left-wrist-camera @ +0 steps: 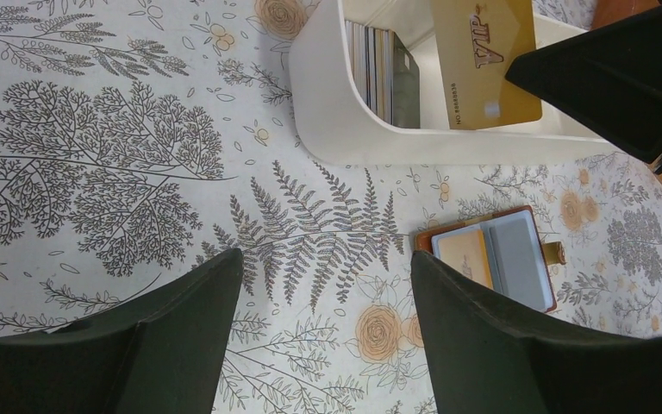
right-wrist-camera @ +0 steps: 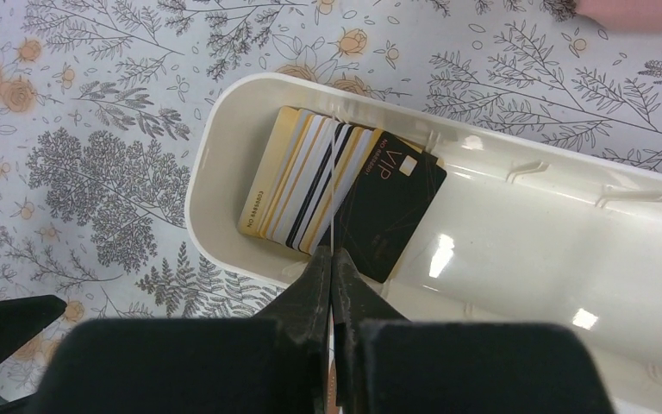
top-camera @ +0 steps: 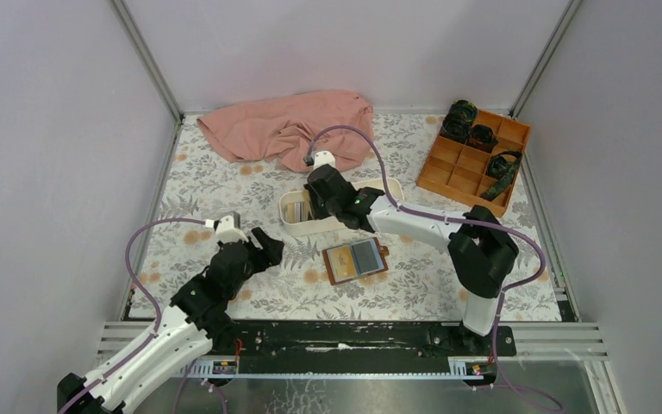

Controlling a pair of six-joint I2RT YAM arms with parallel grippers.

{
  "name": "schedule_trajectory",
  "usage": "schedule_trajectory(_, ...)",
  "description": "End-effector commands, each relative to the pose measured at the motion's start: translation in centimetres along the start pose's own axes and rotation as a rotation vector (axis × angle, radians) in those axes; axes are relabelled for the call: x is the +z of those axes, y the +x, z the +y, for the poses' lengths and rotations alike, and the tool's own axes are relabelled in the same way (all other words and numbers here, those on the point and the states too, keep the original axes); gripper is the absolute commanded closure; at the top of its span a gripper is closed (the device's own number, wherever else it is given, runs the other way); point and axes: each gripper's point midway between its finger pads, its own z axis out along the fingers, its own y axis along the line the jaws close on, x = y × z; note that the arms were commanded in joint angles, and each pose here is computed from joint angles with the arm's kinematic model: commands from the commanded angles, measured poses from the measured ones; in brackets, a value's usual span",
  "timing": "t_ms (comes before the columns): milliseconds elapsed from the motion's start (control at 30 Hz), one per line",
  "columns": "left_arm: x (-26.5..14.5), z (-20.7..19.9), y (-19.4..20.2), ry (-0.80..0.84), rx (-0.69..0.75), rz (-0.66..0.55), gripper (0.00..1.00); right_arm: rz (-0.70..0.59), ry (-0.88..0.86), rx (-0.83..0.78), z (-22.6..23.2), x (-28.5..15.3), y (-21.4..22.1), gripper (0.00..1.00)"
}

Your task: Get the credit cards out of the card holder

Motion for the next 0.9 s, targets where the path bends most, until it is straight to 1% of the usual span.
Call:
schedule_trajectory(0,-0.2,-0.3,-1.1,-0.009,0.001,-0.032,0.21,-0.026,0.028,-0.018,0.5,-0.1,-1.4,1.0)
schedule_trajectory(200,-0.3,-0.4,-1.1,0.0,-0.001,-0.031,0.2,0.003,0.038,-0.011,0.9,1.2,-0.7,1.0)
schedule_trajectory(633,-0.1,-0.6,-0.7,0.01,0.008,-0.012,0.19,0.016,0.027,0.02,2.4,3.2,-0.3,1.0)
schedule_trajectory(700,-0.1,-0.6,-0.7,0.013,0.009,-0.011,0.19,0.014,0.013,0.019,2.8,3.1,-0.2,0.89)
schedule_trajectory(767,-0.1,-0.6,-0.6,0.013,0.01,-0.009,0.19,0.01,0.004,0.023,2.9,3.0,-0.2,0.86)
schedule_trajectory(867,-0.1,-0.6,-0.6,0.014,0.01,-0.009,0.19,-0.003,0.029,0.02,2.3,2.7,-0.4,0.85)
